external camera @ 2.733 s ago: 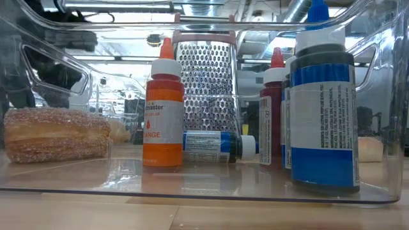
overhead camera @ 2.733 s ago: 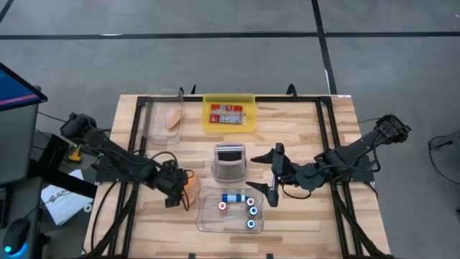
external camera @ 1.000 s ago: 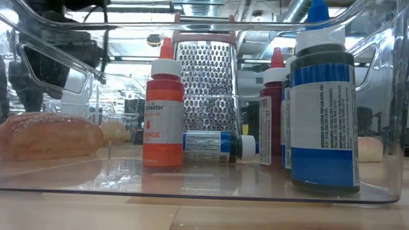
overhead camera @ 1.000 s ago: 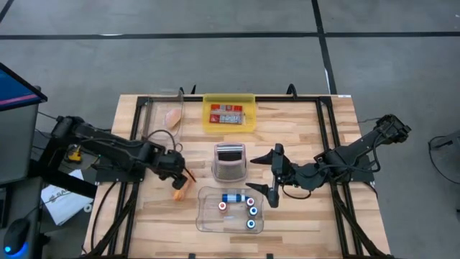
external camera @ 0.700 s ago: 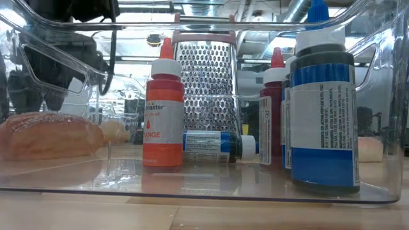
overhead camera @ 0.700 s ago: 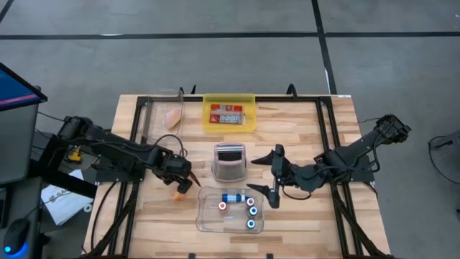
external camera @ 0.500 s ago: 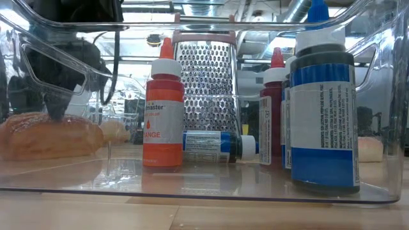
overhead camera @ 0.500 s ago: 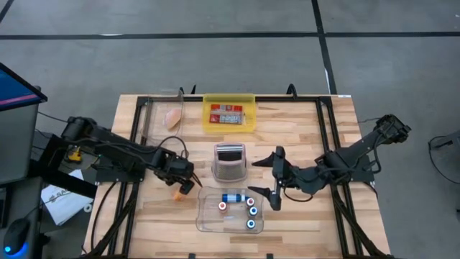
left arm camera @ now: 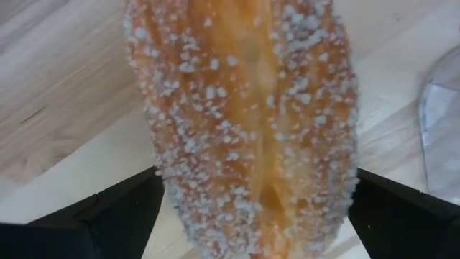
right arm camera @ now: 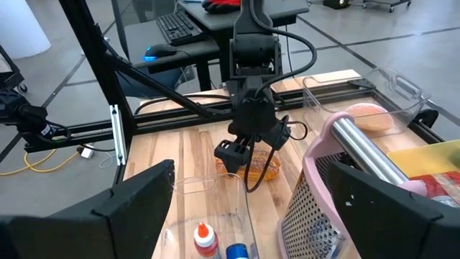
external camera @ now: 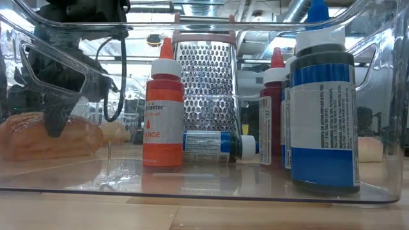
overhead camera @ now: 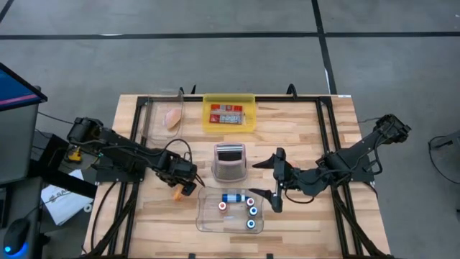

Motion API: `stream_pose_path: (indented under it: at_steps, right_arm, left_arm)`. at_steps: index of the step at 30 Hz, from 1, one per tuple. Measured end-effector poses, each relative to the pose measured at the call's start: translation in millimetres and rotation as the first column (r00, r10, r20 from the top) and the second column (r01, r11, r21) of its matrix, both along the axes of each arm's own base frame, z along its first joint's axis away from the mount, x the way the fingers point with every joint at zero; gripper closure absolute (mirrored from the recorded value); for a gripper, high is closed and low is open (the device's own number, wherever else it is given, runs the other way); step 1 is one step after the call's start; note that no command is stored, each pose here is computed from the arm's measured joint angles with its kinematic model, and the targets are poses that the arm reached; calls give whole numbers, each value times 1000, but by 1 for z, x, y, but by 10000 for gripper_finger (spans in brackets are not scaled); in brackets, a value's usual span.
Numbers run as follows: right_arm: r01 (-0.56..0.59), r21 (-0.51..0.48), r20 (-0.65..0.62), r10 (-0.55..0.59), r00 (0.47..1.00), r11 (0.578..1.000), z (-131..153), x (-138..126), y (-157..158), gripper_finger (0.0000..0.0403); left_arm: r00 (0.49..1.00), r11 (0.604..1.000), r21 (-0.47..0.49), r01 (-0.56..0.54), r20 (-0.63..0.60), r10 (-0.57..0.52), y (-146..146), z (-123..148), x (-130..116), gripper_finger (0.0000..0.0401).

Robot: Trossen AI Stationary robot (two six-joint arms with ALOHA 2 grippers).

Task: Pick & Place Food Item
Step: Put the left orange donut into the top transparent bin

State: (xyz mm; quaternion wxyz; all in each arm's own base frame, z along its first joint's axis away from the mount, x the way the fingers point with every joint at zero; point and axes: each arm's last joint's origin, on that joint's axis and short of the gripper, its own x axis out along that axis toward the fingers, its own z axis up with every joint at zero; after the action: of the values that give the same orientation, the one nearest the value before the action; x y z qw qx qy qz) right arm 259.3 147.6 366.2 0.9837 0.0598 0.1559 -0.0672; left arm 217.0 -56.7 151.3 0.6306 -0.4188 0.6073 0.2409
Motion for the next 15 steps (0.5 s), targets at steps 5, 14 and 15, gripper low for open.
stream_pose_path:
  at_steps: [5, 14, 15]
  right_arm:
    - [0, -1, -1, 0, 1000, 1000, 0, 0, 0, 49]
    - [-11, 0, -10, 11, 1000, 1000, -1, -2, 3, 49]
    - [-10, 0, -9, 10, 1000, 1000, -1, -2, 3, 49]
  left_arm:
    - [1000, 1000, 3, 0, -15, 0, 1, -4, -3, 24]
    - [1000, 1000, -1, 3, -26, -4, 2, -13, -10, 63]
    - [1000, 1000, -2, 11, -26, -11, 2, -14, -10, 70]
